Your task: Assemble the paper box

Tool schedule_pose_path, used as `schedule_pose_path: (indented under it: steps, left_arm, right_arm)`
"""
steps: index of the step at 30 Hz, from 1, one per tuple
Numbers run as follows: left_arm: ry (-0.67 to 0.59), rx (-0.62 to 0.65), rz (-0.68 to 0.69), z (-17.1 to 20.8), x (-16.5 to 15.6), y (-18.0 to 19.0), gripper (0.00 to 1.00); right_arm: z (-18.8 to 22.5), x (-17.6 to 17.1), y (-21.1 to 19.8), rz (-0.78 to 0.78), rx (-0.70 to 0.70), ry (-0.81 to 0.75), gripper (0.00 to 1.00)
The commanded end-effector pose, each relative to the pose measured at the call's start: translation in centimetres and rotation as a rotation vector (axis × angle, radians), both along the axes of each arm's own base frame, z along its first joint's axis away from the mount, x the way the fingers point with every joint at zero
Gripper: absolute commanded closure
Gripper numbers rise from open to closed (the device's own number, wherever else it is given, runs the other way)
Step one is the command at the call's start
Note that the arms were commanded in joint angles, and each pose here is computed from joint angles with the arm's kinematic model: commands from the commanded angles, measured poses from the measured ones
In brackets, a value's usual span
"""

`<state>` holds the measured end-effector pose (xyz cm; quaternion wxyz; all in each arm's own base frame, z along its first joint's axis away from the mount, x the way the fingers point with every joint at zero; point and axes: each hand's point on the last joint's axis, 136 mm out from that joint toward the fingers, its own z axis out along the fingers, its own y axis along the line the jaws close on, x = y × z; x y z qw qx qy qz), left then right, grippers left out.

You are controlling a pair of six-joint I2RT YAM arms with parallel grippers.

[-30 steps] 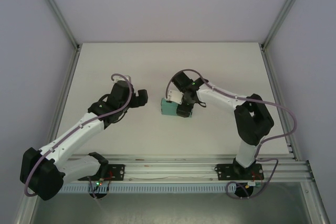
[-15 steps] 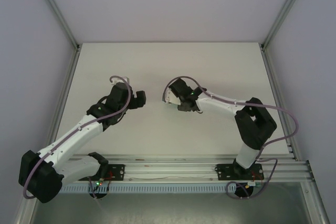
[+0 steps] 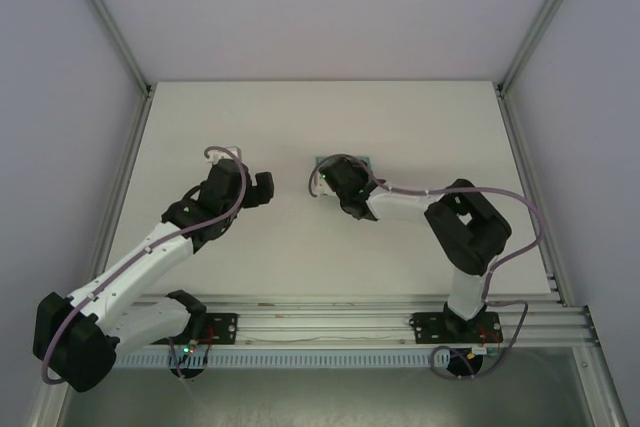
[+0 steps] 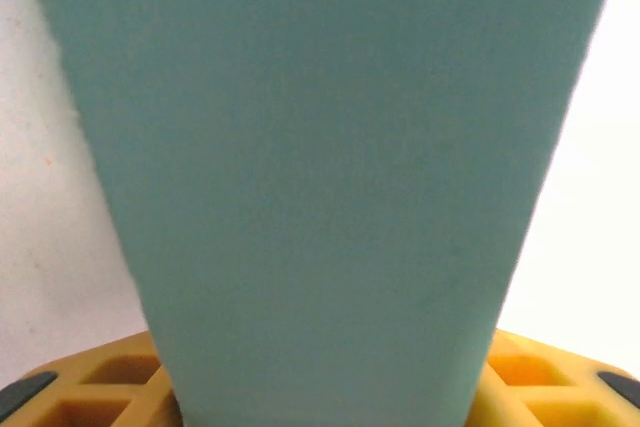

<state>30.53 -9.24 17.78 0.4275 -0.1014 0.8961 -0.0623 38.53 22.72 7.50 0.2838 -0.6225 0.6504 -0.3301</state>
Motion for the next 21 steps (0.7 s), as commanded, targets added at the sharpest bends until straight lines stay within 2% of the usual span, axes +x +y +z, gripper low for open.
schedule_pose_path:
  steps: [1, 8, 11, 15, 21]
  left_arm:
    - [-0.005, 0.016, 0.023, 0.0, -0.3, 0.9, 0.00]
    - [-0.010, 0.011, 0.023, 0.0, -0.3, 0.9, 0.00]
    - [-0.016, 0.003, 0.016, 0.3, -0.3, 0.7, 0.00]
    - [-0.020, -0.028, -0.026, 0.3, -0.2, -0.2, 0.00]
    - [-0.032, -0.049, -0.021, 0.3, -0.2, -0.2, 0.00]
  right_arm:
    - [-0.1, 0.0, -0.2, 0.000, -0.012, -0.026, 0.46]
    - [-1.4, -1.8, -1.3, -0.056, 0.011, 0.065, 0.29]
    - [-2.1, -3.3, -1.5, -0.074, 0.047, 0.144, 0.15]
    - [-2.8, -5.3, -1.7, -0.082, 0.076, 0.254, 0.02]
    - [-2.6, -6.8, -1.6, -0.102, 0.128, 0.329, 0.00]
